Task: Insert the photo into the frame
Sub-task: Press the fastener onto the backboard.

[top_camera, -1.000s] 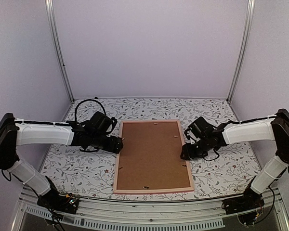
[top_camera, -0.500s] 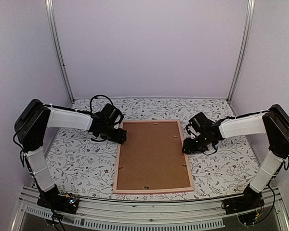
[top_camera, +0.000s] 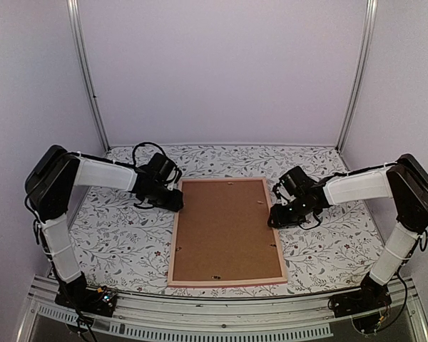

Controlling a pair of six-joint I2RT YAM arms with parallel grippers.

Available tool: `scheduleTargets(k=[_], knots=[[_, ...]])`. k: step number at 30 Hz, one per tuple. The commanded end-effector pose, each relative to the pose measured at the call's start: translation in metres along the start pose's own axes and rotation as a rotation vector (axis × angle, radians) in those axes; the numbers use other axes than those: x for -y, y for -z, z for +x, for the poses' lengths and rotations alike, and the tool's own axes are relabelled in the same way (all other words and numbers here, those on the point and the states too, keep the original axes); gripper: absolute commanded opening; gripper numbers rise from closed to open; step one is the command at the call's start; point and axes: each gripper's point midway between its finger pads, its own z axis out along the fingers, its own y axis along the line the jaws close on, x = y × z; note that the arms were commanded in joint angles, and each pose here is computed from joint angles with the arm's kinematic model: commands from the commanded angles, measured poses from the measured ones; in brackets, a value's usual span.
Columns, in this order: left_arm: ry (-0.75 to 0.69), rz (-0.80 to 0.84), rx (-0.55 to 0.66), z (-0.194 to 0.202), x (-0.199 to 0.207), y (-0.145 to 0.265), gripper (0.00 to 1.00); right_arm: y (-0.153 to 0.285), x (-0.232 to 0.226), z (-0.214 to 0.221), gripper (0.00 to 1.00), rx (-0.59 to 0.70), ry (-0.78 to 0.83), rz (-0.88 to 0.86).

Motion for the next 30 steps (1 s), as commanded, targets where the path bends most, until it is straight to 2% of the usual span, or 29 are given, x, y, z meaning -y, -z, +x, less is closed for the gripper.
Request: scheduleTargets(k=[1,12,23,30], knots=[[0.019,0.025,0.018,-0.008,-0.004,-0.005,0.49,-0.004,-0.003,-0.006,0.51,0.007,0.011,-0.012],[0.021,0.003,0.014,-0.004,-0.011,-0.013,0.48,-0.004,-0.002,-0.003,0.5,0.002,0.011,-0.012],[0.024,-0.029,0.014,0.002,-0.018,-0.018,0.31,-0.005,-0.001,-0.001,0.5,-0.002,0.01,-0.016],[0.017,0.019,0.057,-0.005,-0.01,-0.011,0.22,-0.006,-0.001,-0.001,0.5,-0.003,0.012,-0.014]])
